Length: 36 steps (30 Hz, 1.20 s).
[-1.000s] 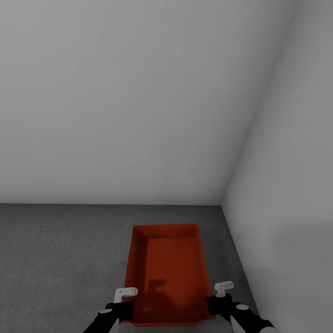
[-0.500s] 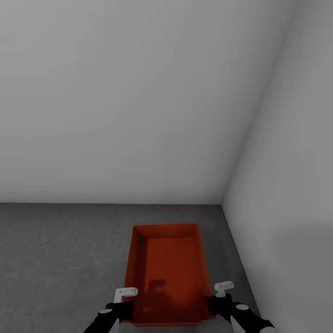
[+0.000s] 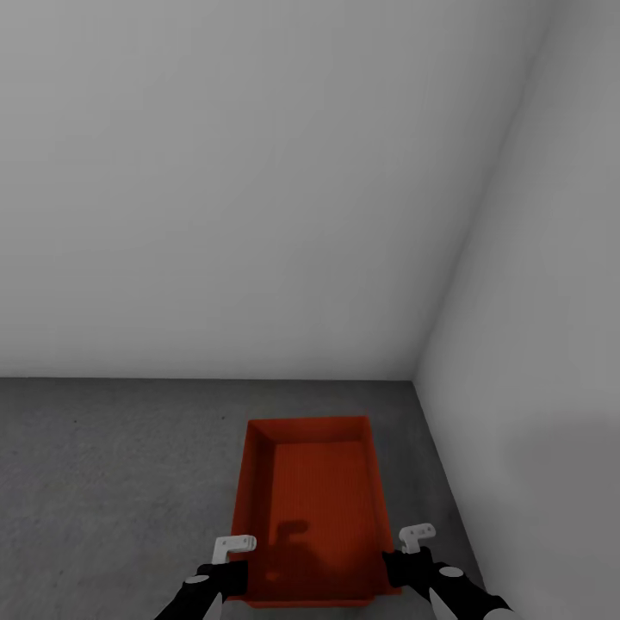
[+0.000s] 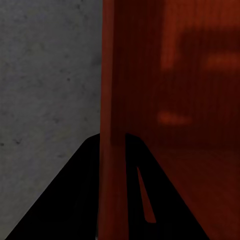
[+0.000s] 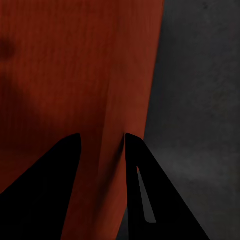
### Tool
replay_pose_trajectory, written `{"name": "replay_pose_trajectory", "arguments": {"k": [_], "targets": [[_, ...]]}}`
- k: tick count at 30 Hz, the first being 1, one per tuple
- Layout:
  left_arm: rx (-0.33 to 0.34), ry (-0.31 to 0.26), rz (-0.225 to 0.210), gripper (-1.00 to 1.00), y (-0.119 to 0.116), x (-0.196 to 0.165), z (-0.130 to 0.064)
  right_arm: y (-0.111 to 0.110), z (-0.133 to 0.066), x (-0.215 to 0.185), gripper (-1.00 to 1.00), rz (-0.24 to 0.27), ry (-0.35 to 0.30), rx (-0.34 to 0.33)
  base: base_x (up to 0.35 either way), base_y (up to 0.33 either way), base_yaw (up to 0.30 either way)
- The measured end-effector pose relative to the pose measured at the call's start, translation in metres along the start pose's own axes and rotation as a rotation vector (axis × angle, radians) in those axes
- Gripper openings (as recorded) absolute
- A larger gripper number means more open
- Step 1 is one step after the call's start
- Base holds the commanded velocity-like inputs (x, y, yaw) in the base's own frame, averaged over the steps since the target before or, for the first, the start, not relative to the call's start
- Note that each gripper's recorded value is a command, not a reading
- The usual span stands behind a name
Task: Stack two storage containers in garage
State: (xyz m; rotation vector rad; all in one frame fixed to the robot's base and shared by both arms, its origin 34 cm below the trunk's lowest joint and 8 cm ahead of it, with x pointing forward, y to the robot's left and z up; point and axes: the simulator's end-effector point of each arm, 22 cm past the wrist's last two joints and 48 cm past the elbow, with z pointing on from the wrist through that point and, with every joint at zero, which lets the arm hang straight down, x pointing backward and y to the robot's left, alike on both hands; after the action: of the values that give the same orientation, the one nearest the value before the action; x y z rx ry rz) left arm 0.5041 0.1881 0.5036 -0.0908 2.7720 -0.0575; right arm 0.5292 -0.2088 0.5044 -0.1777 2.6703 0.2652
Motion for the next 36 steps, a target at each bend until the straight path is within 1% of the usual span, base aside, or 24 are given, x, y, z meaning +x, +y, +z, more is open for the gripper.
{"name": "replay_pose_trajectory", "arguments": {"k": [15, 28, 36], "targets": [[0.0, -0.001, 0.0, -1.0, 0.001, 0.009, 0.023, -0.004, 0.021, 0.011, -1.0, 0.0, -0.001, 0.0, 0.0, 0.0, 0.0], [0.0, -0.001, 0.0, -1.0, 0.001, 0.009, 0.023, -0.004, 0.021, 0.011, -1.0, 0.0, -0.001, 0.0, 0.0, 0.0, 0.0], [0.0, -0.001, 0.0, -1.0, 0.002, 0.014, 0.035, -0.006, 0.033, 0.017, -1.0, 0.0, -0.001, 0.0, 0.0, 0.0, 0.0]]}}
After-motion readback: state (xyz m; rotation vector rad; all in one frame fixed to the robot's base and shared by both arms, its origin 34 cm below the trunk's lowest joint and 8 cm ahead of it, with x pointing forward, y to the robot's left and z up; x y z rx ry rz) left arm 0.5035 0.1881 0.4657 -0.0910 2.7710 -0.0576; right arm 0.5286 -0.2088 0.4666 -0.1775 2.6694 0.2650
